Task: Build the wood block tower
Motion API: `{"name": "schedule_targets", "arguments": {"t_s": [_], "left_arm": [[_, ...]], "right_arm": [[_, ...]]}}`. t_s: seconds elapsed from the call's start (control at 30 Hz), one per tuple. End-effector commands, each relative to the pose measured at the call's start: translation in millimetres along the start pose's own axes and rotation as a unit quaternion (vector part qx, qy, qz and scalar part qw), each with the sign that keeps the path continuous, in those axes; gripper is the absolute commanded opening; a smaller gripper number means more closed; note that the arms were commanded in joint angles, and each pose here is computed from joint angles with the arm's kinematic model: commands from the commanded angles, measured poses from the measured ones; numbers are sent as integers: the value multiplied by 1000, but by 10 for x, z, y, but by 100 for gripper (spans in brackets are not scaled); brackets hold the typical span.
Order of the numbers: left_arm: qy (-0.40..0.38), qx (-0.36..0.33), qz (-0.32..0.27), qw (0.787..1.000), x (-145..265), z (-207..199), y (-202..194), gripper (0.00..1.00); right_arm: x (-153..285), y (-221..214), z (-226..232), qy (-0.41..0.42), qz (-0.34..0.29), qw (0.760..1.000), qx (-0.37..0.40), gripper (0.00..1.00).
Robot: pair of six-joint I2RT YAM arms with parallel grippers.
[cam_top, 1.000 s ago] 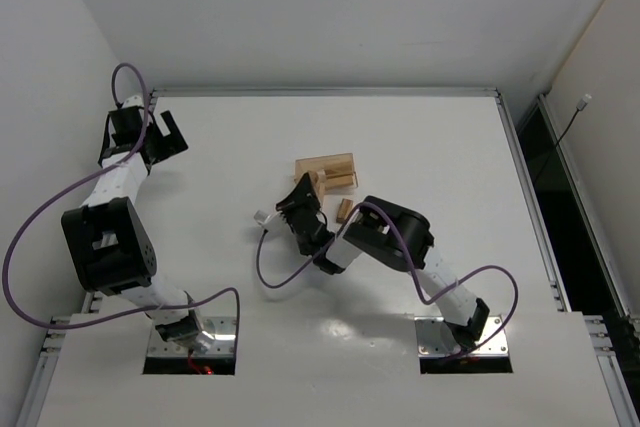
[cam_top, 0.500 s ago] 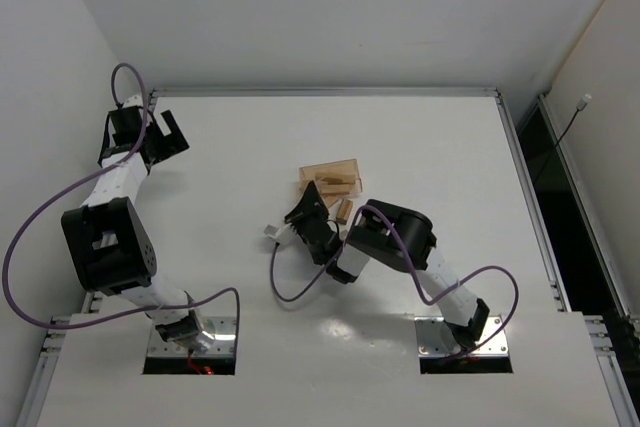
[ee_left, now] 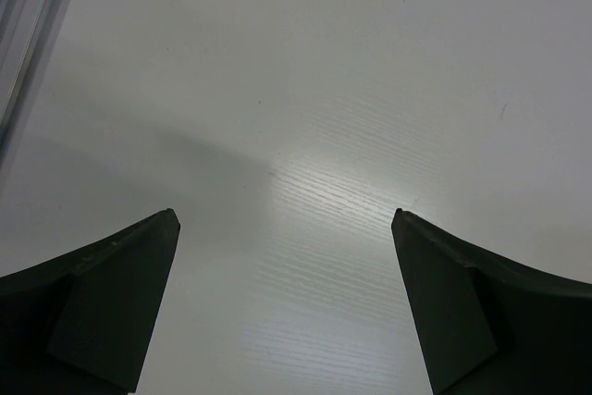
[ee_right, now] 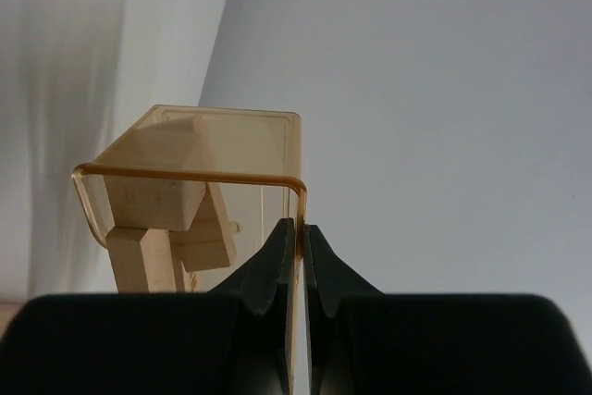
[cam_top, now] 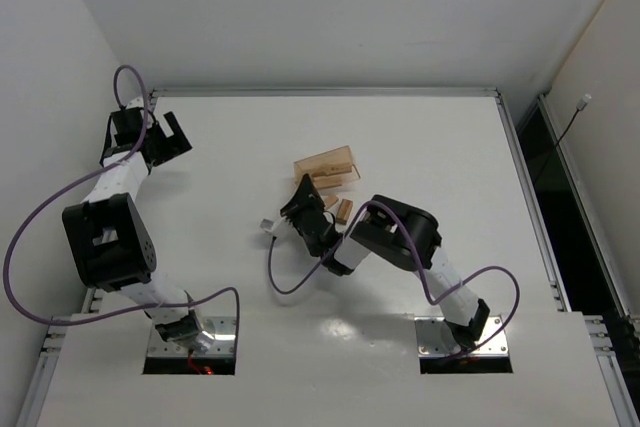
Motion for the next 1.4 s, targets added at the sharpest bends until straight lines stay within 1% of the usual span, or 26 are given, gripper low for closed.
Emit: {"name": "schedule_targets", "arguments": {"t_s": [0.0,0.13,0.2,0.27,0.3,0.33,0.43,0.53,0.63,0.77,0.83,0.97,1.17,1.3,1.37], "left_arm": [[-17,10,-24,1000,9,-47,182,100],[-17,10,-24,1000,-2,-39,163,100],[-17,5,-24,1000,-2,-35,164,100],[-22,4,-22,999,-1,-46,160,100],[-26,4,-21,999,0,-56,156,100],[-28,3,-27,999,11,-74,203,100],[-34,7,-29,999,21,-101,235,100],[-37,6,-38,999,68,-114,252,100],[-34,7,-27,999,46,-80,164,100],[-31,8,-21,999,25,-54,97,100],[-33,8,-26,999,34,-70,138,100],[-35,7,-31,999,24,-88,194,100],[-43,4,-28,999,23,-133,177,100],[-44,8,-32,998,51,-148,197,100],[-44,8,-32,998,51,-148,197,100]], "right_arm": [[237,-404,-396,-159,74,978,-116,0],[238,-357,-324,-153,63,981,-102,0],[192,-445,-495,-174,76,975,-112,0],[159,-555,-694,-201,82,970,-105,0],[138,-620,-754,-210,88,968,-104,0],[143,-626,-825,-221,81,967,-100,0],[160,-774,-963,-233,102,961,-108,0],[185,-798,-880,-215,115,964,-109,0],[208,-673,-586,-173,109,974,-93,0],[161,-551,-356,-150,103,979,-89,0],[121,-529,-375,-155,106,978,-93,0],[39,-558,-505,-177,109,972,-104,0],[-33,-818,-1055,-246,140,951,-124,0],[-41,-944,-1291,-277,152,940,-130,0],[-36,-937,-1268,-274,150,941,-128,0]]}}
Point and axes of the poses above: each gripper's point midway between its finger pads, its own x axis back along the fingers, its own z axis along the line the jaws close on, y = z × x, the point moved 6 cm from there along x, back along the fingers, and after that the axes turned 6 degrees about x, right-handed, at the moved point
